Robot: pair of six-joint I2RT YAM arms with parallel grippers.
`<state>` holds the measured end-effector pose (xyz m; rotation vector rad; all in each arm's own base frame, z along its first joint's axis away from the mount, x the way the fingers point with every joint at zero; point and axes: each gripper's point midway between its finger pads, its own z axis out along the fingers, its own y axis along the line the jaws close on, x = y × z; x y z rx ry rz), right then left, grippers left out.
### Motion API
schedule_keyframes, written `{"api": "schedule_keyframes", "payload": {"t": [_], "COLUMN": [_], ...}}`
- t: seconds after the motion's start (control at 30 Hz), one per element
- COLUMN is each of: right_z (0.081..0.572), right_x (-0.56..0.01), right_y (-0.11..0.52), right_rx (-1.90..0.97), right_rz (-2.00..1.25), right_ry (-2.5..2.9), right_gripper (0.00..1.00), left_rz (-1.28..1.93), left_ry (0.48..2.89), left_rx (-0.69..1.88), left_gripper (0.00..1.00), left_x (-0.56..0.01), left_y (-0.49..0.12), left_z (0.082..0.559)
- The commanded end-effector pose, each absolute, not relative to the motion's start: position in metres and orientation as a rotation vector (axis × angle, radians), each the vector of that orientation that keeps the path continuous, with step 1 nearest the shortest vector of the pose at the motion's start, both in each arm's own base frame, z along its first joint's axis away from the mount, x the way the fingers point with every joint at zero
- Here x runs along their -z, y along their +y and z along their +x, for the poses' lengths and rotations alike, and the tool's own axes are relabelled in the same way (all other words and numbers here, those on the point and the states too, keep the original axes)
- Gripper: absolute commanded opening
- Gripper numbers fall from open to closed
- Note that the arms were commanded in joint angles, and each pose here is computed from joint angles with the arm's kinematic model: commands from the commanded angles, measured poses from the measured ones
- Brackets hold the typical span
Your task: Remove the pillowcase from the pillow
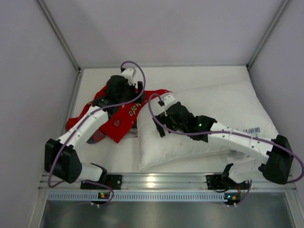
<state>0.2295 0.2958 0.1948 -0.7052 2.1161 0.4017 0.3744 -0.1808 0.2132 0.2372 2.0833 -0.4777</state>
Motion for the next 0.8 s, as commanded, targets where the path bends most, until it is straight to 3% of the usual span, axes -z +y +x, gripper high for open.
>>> {"api": "schedule_keyframes", "payload": {"t": [0.0,0.13,0.47,0.6,0.63,0.67,0.7,0.77], "right_z": [0.220,0.193,0.179,0.173,0.172,0.169,0.168,0.163], "right_x": [-0.149,-0.105,-0.077,-0.067,-0.067,-0.059,-0.060,-0.053], "right_y": [0.288,0.278,0.248,0.236,0.236,0.230,0.229,0.225], "right_rx": [-0.319,-0.365,-0.374,-0.390,-0.401,-0.395,-0.411,-0.430], "right_rz": [-0.666,-0.631,-0.466,-0.409,-0.386,-0.382,-0.368,-0.341], "right_ry": [2.202,2.270,2.311,2.316,2.313,2.326,2.319,2.330], "right_gripper": [0.99,0.99,0.99,0.99,0.98,0.98,0.98,0.98], "left_rz": [0.289,0.353,0.545,0.587,0.589,0.593,0.588,0.546], "left_ry": [1.898,1.903,2.022,2.032,2.032,2.044,2.049,2.070], "left_rx": [0.347,0.292,0.425,0.515,0.518,0.504,0.488,0.413], "left_gripper": [0.77,0.77,0.70,0.33,0.15,0.05,0.00,0.00], "left_x": [-0.264,-0.257,-0.192,-0.189,-0.190,-0.187,-0.187,-0.185], "left_y": [-0.192,-0.199,-0.238,-0.249,-0.249,-0.247,-0.245,-0.235], "left_z": [0.408,0.425,0.401,0.389,0.388,0.386,0.387,0.393]}}
